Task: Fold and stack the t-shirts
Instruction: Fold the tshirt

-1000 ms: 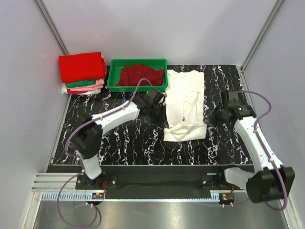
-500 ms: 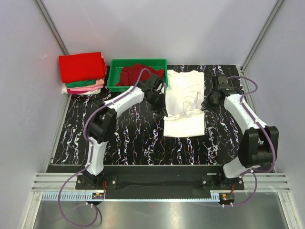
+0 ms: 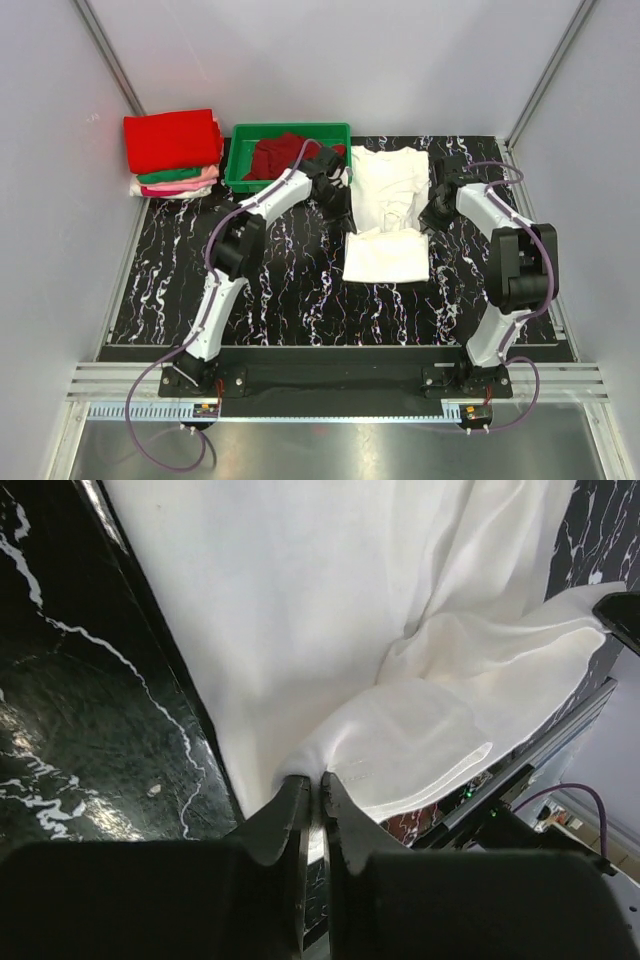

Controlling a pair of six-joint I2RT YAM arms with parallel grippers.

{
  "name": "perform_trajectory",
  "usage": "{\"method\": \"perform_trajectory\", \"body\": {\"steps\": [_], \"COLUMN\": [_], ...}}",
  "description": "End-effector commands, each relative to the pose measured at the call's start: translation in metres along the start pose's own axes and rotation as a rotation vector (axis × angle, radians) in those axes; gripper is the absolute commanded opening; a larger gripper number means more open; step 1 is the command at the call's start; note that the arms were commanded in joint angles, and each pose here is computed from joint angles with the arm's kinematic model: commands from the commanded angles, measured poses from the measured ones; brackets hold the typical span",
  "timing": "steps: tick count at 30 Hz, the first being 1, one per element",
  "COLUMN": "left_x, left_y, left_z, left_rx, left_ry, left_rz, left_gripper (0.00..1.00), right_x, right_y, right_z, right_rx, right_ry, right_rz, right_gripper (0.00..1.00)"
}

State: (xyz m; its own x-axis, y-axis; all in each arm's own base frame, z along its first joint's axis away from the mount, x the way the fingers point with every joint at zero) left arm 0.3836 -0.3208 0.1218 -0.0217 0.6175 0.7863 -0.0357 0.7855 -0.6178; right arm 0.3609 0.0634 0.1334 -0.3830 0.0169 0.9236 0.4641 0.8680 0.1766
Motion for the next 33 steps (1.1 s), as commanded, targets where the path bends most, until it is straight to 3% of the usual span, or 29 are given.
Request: {"method": "perform_trajectory", "body": {"steps": [1, 6, 9, 10, 12, 13, 15, 16, 17, 18, 20, 26, 30, 33], "left_x": [0.011, 0.004, 0.016, 0.023, 0.049, 0.059, 0.085, 0.092, 0.11, 0.107, 0.122, 0.096, 0.074, 0.06], "left_y": [-0.006, 0.006, 0.003, 0.001, -0.009, -0.011, -0.015, -0.014, -0.022, -0.014, -0.019, 0.005, 0.02, 0.025], "left_z": [-0.013, -0.032, -0.041, -0.043, -0.05, -0.051, -0.051, -0.05, -0.045, -0.039, -0.025, 0.038, 0.071, 0.091], "left_rx": [-0.006, 0.03, 0.024, 0.021, -0.002, -0.004, -0.003, -0.002, -0.022, -0.004, -0.038, -0.038, -0.004, 0.001], "left_ry": [0.006, 0.011, -0.01, -0.02, -0.075, -0.093, -0.132, -0.143, -0.175, -0.169, -0.199, -0.168, -0.141, -0.129], "left_rz": [0.069, 0.112, 0.131, 0.135, 0.16, 0.168, 0.186, 0.184, 0.197, 0.163, 0.16, 0.144, 0.146, 0.165], "left_gripper": [0.12, 0.17, 0.31, 0.4, 0.48, 0.6, 0.72, 0.73, 0.75, 0.81, 0.82, 0.83, 0.81, 0.8], "right_x": [-0.006, -0.028, -0.033, -0.033, -0.029, -0.025, -0.009, -0.002, 0.005, 0.02, 0.034, 0.055, 0.047, 0.041], "right_y": [0.005, 0.005, 0.009, 0.009, 0.008, 0.008, 0.007, 0.003, 0.001, -0.001, -0.005, -0.03, -0.052, -0.058], "right_z": [-0.023, -0.031, -0.042, -0.044, -0.056, -0.062, -0.075, -0.081, -0.08, -0.08, -0.075, -0.004, 0.054, 0.069], "right_rx": [-0.034, -0.029, -0.023, -0.027, -0.03, -0.033, -0.028, -0.031, -0.028, -0.023, -0.023, -0.05, -0.089, -0.079], "right_ry": [-0.07, -0.036, -0.02, -0.009, -0.026, -0.034, -0.06, -0.079, -0.081, -0.11, -0.131, -0.078, 0.002, -0.008], "right_rz": [0.012, 0.01, 0.002, 0.003, -0.02, -0.032, -0.04, -0.029, -0.016, -0.021, -0.027, -0.144, -0.193, -0.235], "right_gripper": [0.0, 0.0, 0.04, 0.1, 0.25, 0.48, 0.72, 0.85, 0.9, 0.92, 0.94, 0.94, 0.87, 0.79]}}
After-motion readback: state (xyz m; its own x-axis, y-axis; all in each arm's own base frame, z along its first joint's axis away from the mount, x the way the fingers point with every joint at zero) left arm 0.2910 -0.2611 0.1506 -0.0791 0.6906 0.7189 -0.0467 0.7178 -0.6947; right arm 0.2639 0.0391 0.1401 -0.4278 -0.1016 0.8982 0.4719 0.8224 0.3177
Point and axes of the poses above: each gripper's point midway between its finger pads, its own x axis back along the fingers, its own y axis along the line the jaws close on, z = x × y, the point moved 7 cm from there along x, back along the fingers, and after that the axes turned 9 degrees about x, right-handed, at the moved point
